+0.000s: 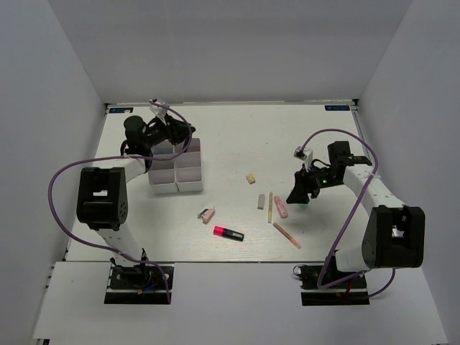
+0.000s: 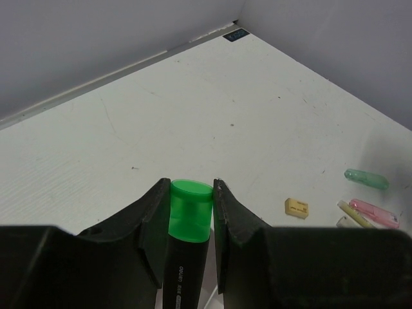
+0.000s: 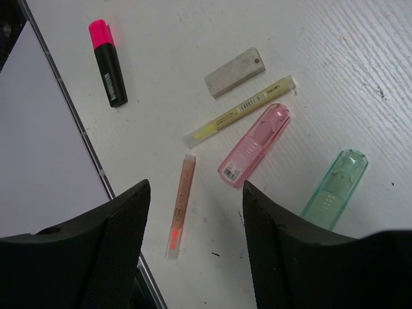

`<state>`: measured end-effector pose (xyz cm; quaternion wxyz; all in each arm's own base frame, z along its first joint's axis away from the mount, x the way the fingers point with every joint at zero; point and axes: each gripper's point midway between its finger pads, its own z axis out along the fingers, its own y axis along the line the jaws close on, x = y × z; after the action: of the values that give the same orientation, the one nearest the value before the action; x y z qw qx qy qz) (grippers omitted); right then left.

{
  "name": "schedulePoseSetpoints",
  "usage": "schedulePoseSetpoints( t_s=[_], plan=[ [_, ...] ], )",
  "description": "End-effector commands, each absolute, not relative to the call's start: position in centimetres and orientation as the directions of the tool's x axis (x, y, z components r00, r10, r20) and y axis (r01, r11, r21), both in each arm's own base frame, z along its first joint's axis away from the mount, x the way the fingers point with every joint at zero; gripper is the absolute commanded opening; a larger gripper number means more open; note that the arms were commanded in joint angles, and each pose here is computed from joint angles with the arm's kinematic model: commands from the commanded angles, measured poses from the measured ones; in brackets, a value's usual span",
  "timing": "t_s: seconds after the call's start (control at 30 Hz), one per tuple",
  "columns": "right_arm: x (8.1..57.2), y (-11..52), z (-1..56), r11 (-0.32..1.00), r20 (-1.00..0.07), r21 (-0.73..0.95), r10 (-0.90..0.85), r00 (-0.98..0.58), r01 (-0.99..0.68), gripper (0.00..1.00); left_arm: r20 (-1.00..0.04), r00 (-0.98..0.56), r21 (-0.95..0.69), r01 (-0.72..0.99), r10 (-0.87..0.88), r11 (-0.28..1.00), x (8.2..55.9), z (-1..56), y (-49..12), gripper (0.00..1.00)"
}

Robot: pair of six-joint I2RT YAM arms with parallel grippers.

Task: Sort the stationery into containers
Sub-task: Place the pen in the storage box, then pick up the pen from the center of the board.

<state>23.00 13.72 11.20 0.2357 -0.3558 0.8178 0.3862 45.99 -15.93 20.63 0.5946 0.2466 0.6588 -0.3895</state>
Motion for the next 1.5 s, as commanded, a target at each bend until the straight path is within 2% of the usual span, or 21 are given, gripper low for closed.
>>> schedulePoseSetpoints(
  t_s=[0.0, 0.33, 0.4, 0.5, 0.53, 0.6, 0.63, 0.67, 0.7, 0.73, 0.83, 0.87, 0.9, 0.97, 1.03, 1.07, 1.1, 1.17, 1.2, 1.27, 1.47],
  plan=[
    [22.9, 14.0, 12.2, 0.419, -0.683, 0.469, -0.386, -0.620, -0.777, 0.62, -0.985, -0.129, -0.171, 0.811, -0.114, 0.559, 45.0, 22.4, -16.4, 0.28],
    [22.8, 13.9, 12.5, 0.418, -0.685, 0.471, -0.382, -0.621, -0.777, 0.62, -0.984, -0.154, -0.179, 0.799, -0.093, 0.573, 44.0, 22.3, -16.2, 0.51],
    [22.7, 14.0, 12.7, 0.413, -0.689, 0.468, -0.382, -0.615, -0.781, 0.64, -0.988, -0.132, -0.157, 0.794, -0.086, 0.587, 43.8, 22.9, -15.9, 0.67],
    [22.6, 14.0, 13.0, 0.409, -0.696, 0.465, -0.378, -0.610, -0.785, 0.64, -0.987, -0.138, -0.158, 0.792, -0.079, 0.590, 43.3, 23.4, -15.8, 0.68],
    [22.6, 14.0, 13.1, 0.409, -0.701, 0.458, -0.380, -0.603, -0.789, 0.64, -0.989, -0.121, -0.145, 0.793, -0.080, 0.592, 43.1, 24.1, -15.8, 0.67],
    [22.2, 14.2, 13.4, 0.390, -0.707, 0.458, -0.385, -0.593, -0.799, 0.58, -0.988, -0.124, -0.156, 0.794, -0.096, 0.588, 42.6, 25.6, -15.8, 0.43],
    [22.2, 14.3, 13.7, 0.384, -0.711, 0.456, -0.387, -0.588, -0.803, 0.45, -0.987, -0.126, -0.162, 0.791, -0.103, 0.589, 42.7, 26.9, -15.9, 0.16],
    [22.0, 14.4, 13.9, 0.372, -0.711, 0.464, -0.385, -0.589, -0.804, 0.00, -0.969, -0.211, -0.245, 0.766, -0.127, 0.594, 42.0, 26.9, -15.9, 0.00],
    [21.5, 14.8, 14.4, 0.353, -0.704, 0.477, -0.395, -0.590, -0.805, 0.00, -0.974, -0.191, -0.224, 0.781, -0.118, 0.583, 40.9, 28.5, -16.3, 0.00],
    [21.9, 15.0, 14.8, 0.311, -0.736, 0.431, -0.422, -0.530, -0.847, 0.00, -0.990, -0.131, -0.137, 0.809, -0.053, 0.571, 39.9, 28.8, -17.2, 0.00],
    [21.7, 16.0, 14.7, 0.245, -0.724, 0.357, -0.536, -0.433, -0.901, 0.05, -0.925, -0.351, -0.177, 0.736, 0.144, 0.653, 34.1, 24.8, -18.7, 0.00],
    [21.4, 16.4, 14.1, 0.221, -0.698, 0.320, -0.602, -0.387, -0.921, 0.23, -0.881, -0.436, -0.215, 0.714, 0.183, 0.666, 31.4, 23.9, -19.2, 0.00],
    [21.5, 17.7, 14.3, 0.172, -0.691, 0.292, -0.642, -0.332, -0.941, 0.41, -0.867, -0.459, -0.143, 0.602, 0.193, 0.785, 32.1, 23.9, -17.1, 0.00],
    [21.2, 18.8, 13.7, 0.145, -0.640, 0.256, -0.716, -0.280, -0.956, 0.59, -0.714, -0.665, -0.224, 0.510, 0.216, 0.830, 27.0, 21.0, -16.2, 0.00],
    [21.9, 20.4, 13.1, 0.123, -0.587, 0.189, -0.781, -0.212, -0.974, 0.68, -0.614, -0.785, -0.240, 0.284, 0.081, 0.928, 24.8, 19.7, -13.3, 0.08],
    [21.1, 21.8, 13.1, 0.129, -0.572, 0.201, -0.789, -0.223, -0.971, 0.71, -0.558, -0.827, -0.227, 0.226, 0.064, 0.947, 23.4, 17.8, -12.3, 0.23],
    [22.6, 23.3, 12.5, 0.149, -0.555, 0.107, -0.811, -0.183, -0.983, 0.71, -0.553, -0.833, -0.145, 0.109, 0.011, 0.983, 22.1, 17.5, -9.5, 0.48],
    [21.7, 25.9, 12.3, 0.206, -0.532, 0.144, -0.809, -0.251, -0.968, 0.74, -0.555, -0.831, -0.085, 0.014, -0.036, 0.996, 21.1, 16.8, -7.4, 0.59],
    [21.3, 26.9, 12.0, 0.211, -0.515, 0.124, -0.821, -0.245, -0.970, 0.74, -0.524, -0.851, -0.051, -0.007, -0.033, 0.999, 19.8, 14.6, -6.5, 0.76],
    [20.1, 28.6, 11.6, 0.238, -0.502, 0.131, -0.821, -0.271, -0.962, 0.78, -0.633, -0.770, -0.065, -0.045, -0.076, 0.997, 19.2, 15.2, -5.2, 0.96],
    [18.0, 33.0, 8.1, 0.230, -0.418, 0.026, -0.882, -0.219, -0.973, 0.75, -0.792, -0.601, -0.123, -0.019, -0.110, 0.992, 18.3, 15.6, -4.2, 1.00]
  ],
)
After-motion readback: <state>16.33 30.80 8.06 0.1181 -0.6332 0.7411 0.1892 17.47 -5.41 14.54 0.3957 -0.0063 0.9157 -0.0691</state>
